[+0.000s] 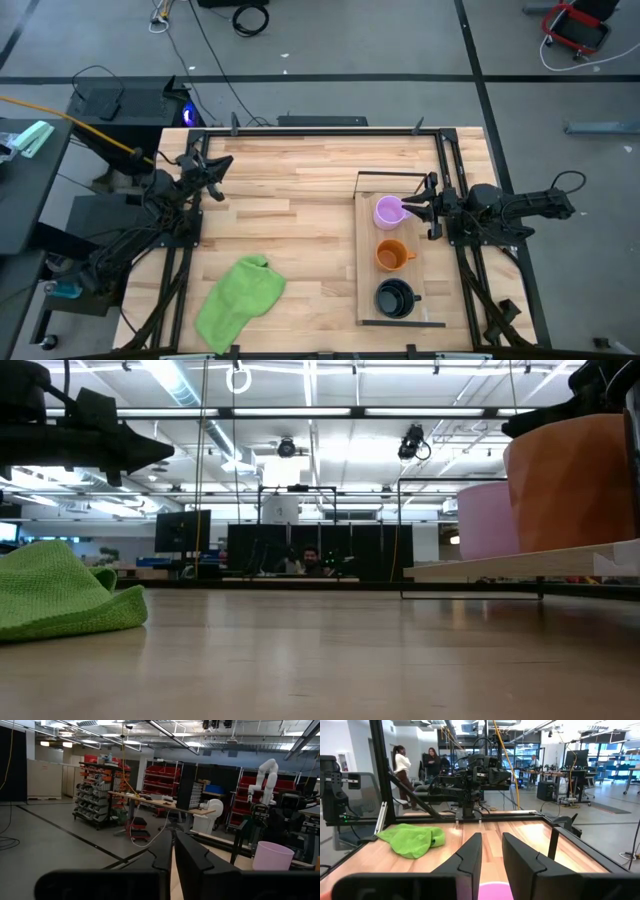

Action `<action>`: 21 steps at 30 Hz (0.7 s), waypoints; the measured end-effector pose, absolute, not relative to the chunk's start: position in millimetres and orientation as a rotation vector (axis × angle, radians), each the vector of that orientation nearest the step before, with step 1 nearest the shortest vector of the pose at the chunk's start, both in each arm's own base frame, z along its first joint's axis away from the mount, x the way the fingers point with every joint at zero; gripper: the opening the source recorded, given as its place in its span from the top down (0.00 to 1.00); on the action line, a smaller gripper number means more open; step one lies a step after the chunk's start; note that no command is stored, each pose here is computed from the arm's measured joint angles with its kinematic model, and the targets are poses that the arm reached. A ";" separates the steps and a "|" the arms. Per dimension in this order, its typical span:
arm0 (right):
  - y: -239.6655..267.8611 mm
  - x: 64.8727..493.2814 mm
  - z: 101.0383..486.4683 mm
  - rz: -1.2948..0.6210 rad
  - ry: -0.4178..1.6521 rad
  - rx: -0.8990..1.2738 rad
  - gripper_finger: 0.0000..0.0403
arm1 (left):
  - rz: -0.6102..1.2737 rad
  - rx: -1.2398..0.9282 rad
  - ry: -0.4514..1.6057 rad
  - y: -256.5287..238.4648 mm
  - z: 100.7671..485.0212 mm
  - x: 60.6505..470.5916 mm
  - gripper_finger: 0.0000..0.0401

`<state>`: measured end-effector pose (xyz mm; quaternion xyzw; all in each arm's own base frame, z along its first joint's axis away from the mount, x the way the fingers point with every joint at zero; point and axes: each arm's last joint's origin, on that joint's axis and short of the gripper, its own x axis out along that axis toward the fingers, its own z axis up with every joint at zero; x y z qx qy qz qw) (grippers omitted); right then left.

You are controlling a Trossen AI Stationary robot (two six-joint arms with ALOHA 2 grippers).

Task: Stack small to large cups/mugs on shelf
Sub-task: Return to Home Position

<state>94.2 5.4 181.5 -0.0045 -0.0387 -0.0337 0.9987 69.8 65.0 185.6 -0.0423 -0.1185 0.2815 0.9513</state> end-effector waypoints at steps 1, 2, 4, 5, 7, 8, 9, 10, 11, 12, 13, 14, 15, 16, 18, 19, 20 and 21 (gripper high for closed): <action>5.4 94.2 181.5 -0.068 -0.077 -0.009 0.79 | 0.572 -0.087 -0.241 65.0 185.5 69.8 0.94; 5.4 94.2 181.5 -0.068 -0.077 -0.009 0.79 | 0.572 -0.086 -0.241 65.0 185.6 69.8 0.94; 5.4 94.2 181.5 -0.068 -0.077 -0.009 0.79 | 0.572 -0.086 -0.241 65.0 185.6 69.8 0.93; 5.4 94.2 181.5 -0.068 -0.077 -0.009 0.79 | 0.572 -0.087 -0.241 65.1 185.6 69.8 0.93; 5.4 94.2 181.5 -0.068 -0.077 -0.009 0.79 | 0.572 -0.086 -0.241 65.0 185.6 69.8 0.92; 5.4 94.2 181.5 -0.068 -0.077 -0.009 0.79 | 0.572 -0.087 -0.241 65.0 185.6 69.8 0.92; 5.4 94.2 181.5 -0.068 -0.077 -0.009 0.79 | 0.572 -0.087 -0.241 65.0 185.6 69.8 0.92; 5.4 94.2 181.5 -0.068 -0.078 -0.009 0.79 | 0.572 -0.086 -0.241 65.1 185.6 69.8 0.91; 5.4 94.2 181.5 -0.068 -0.078 -0.009 0.79 | 0.572 -0.086 -0.241 65.1 185.6 69.8 0.91; 5.4 94.2 181.5 -0.068 -0.077 -0.009 0.79 | 0.573 -0.086 -0.241 65.1 185.6 69.8 0.91; 5.4 94.2 181.5 -0.068 -0.077 -0.009 0.79 | 0.573 -0.087 -0.241 65.1 185.6 69.8 0.91; 5.4 94.2 181.5 -0.068 -0.077 -0.009 0.79 | 0.572 -0.086 -0.241 65.1 185.6 69.8 0.91; 5.4 94.2 181.5 -0.068 -0.077 -0.009 0.79 | 0.572 -0.086 -0.241 65.0 185.6 69.8 0.92; 5.4 94.2 181.5 -0.068 -0.077 -0.009 0.79 | 0.572 -0.087 -0.241 65.0 185.6 69.8 0.92; 5.4 94.2 181.5 -0.068 -0.077 -0.009 0.79 | 0.572 -0.086 -0.241 65.1 185.6 69.8 0.93; 5.4 94.2 181.5 -0.068 -0.078 -0.009 0.79 | 0.573 -0.087 -0.241 65.1 185.6 69.8 0.93; 5.4 94.2 181.5 -0.068 -0.078 -0.009 0.79 | 0.572 -0.087 -0.241 65.1 185.6 69.8 0.93; 5.4 94.2 181.5 -0.068 -0.078 -0.009 0.79 | 0.573 -0.087 -0.241 65.1 185.5 69.8 0.94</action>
